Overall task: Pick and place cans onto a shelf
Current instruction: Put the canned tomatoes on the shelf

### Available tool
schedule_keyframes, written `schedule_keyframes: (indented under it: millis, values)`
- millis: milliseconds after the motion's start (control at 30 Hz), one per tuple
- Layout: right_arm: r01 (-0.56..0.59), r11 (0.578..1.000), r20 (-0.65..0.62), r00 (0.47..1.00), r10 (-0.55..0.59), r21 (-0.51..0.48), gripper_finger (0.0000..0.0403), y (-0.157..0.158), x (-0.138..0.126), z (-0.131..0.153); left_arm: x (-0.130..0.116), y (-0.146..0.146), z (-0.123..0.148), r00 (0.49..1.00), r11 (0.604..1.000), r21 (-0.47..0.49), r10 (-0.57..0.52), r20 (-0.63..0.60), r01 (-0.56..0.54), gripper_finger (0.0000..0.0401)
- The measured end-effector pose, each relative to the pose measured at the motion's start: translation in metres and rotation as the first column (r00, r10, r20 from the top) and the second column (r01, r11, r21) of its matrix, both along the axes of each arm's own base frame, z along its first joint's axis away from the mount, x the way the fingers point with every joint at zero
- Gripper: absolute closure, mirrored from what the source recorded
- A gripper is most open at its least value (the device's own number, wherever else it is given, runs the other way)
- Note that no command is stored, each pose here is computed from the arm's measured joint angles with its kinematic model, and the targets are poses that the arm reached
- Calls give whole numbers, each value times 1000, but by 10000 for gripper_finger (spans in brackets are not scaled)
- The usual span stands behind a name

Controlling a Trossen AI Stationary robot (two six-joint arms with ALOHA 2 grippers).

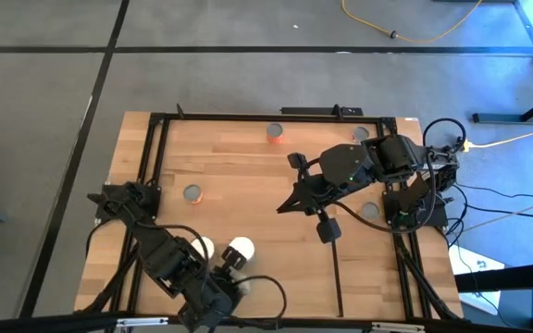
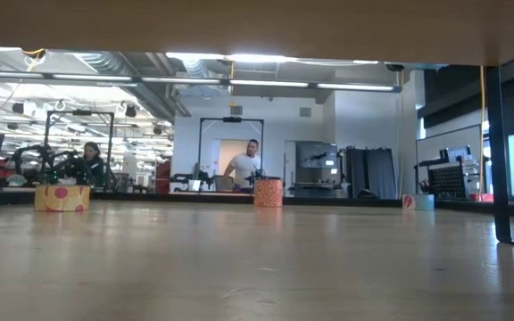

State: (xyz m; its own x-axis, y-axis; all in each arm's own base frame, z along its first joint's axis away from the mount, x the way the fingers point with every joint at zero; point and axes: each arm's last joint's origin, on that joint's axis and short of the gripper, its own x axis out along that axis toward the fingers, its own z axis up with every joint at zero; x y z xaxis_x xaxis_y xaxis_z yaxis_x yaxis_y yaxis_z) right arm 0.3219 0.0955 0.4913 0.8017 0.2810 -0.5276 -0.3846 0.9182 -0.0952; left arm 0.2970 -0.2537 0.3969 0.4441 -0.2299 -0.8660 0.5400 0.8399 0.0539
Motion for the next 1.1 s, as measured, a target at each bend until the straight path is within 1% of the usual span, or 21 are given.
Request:
schedule_keyframes:
  millis: [133,200,333,400,500,767,933,1100]
  values:
    - [0,1000,0,1000,0,0,402,0,0,0,-8,9,15,997,997,-29,69,32,-68,371]
    - [0,1000,0,1000,0,0,402,0,0,0,-10,13,16,994,994,-18,107,35,-106,379]
    - [0,1000,0,1000,0,-1,402,0,0,0,-12,22,13,983,983,24,183,-17,-183,397]
    - [0,1000,0,1000,0,-1,402,0,0,0,-12,27,12,973,974,40,226,-50,-224,399]
    - [0,1000,0,1000,0,-1,402,0,0,0,-9,33,11,962,964,43,266,-64,-263,400]
    - [-2,1000,1,1000,2,-3,402,0,0,0,0,41,7,955,960,32,279,-99,-277,400]
    - [-2,1000,0,1000,2,-3,402,0,0,0,4,40,1,952,961,36,275,-135,-273,401]
    - [-3,1000,-1,1000,3,-3,402,0,0,0,8,37,-4,953,964,48,266,-146,-262,401]
